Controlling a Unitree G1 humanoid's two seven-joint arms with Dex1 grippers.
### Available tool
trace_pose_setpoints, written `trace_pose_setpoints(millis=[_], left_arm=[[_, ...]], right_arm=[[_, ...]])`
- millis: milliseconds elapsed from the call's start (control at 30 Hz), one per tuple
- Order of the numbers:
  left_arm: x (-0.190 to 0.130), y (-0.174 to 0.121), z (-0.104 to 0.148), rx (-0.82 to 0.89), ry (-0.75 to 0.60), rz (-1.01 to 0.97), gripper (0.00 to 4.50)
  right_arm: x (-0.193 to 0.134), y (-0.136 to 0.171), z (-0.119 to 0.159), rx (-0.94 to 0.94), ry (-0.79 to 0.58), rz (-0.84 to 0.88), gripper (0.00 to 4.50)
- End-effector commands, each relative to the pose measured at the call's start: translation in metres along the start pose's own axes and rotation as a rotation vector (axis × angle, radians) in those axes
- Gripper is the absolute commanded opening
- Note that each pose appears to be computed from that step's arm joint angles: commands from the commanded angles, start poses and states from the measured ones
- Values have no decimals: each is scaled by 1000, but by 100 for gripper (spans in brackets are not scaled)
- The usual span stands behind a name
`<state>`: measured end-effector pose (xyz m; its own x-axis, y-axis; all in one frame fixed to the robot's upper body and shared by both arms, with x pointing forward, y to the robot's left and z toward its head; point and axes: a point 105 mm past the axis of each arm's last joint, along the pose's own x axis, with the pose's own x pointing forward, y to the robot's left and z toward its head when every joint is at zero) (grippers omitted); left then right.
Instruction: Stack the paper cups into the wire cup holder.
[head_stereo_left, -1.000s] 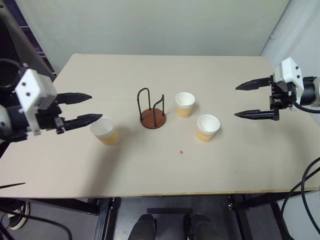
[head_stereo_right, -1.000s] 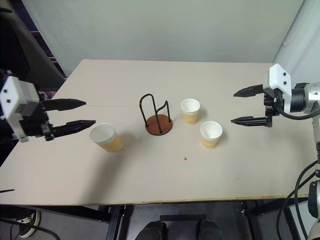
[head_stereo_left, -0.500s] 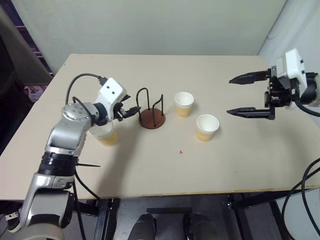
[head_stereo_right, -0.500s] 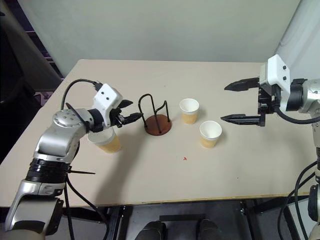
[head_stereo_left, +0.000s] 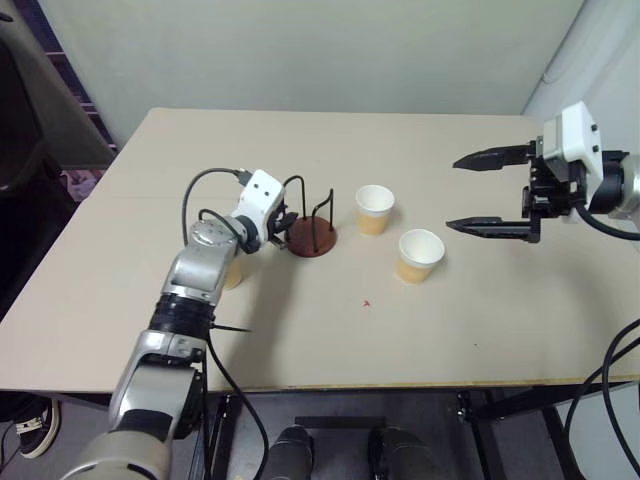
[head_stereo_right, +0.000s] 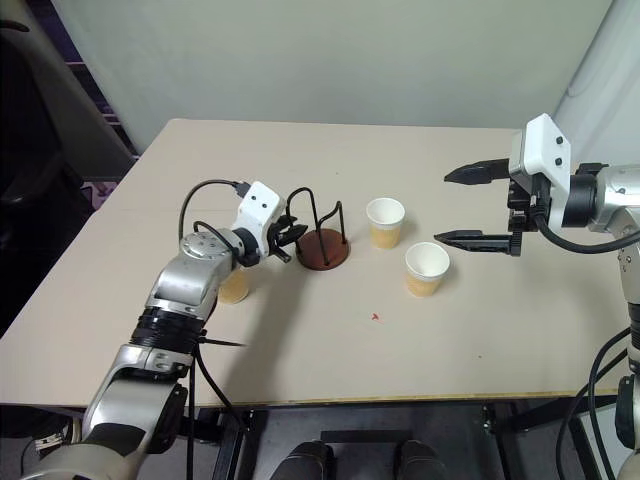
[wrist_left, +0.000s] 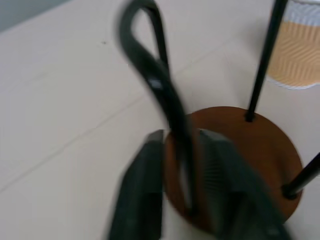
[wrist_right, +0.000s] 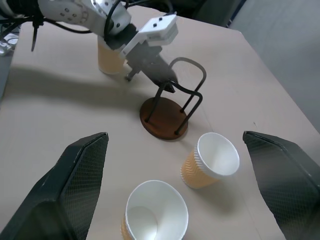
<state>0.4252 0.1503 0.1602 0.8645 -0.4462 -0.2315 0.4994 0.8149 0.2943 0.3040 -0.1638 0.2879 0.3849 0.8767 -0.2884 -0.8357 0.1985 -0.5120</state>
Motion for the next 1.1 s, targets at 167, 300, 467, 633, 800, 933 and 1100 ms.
trace_pose_setpoints(millis=[167, 300, 467, 633, 800, 933, 1100], left_arm=[[-7, 12, 21, 50, -66, 27, 4], [-14, 12, 36, 54, -113, -10, 4], [-41, -18, 71, 45, -227, -259, 4], [-66, -65, 79, 106, -253, -540, 4], [-76, -108, 54, 173, -182, -739, 4], [-69, -123, 42, 185, -152, -769, 4], [-65, -135, 32, 240, -139, -802, 4]], right_arm=[[-6, -4, 10, -50, -7, -27, 450], [-6, -6, 8, -49, -3, -31, 450], [-7, -2, 8, -42, -4, -4, 450], [-4, 21, 7, -29, -28, 120, 450], [3, 45, -17, 8, 75, 209, 450], [6, 43, -27, 15, 118, 172, 450], [8, 48, -26, 21, 113, 183, 450]])
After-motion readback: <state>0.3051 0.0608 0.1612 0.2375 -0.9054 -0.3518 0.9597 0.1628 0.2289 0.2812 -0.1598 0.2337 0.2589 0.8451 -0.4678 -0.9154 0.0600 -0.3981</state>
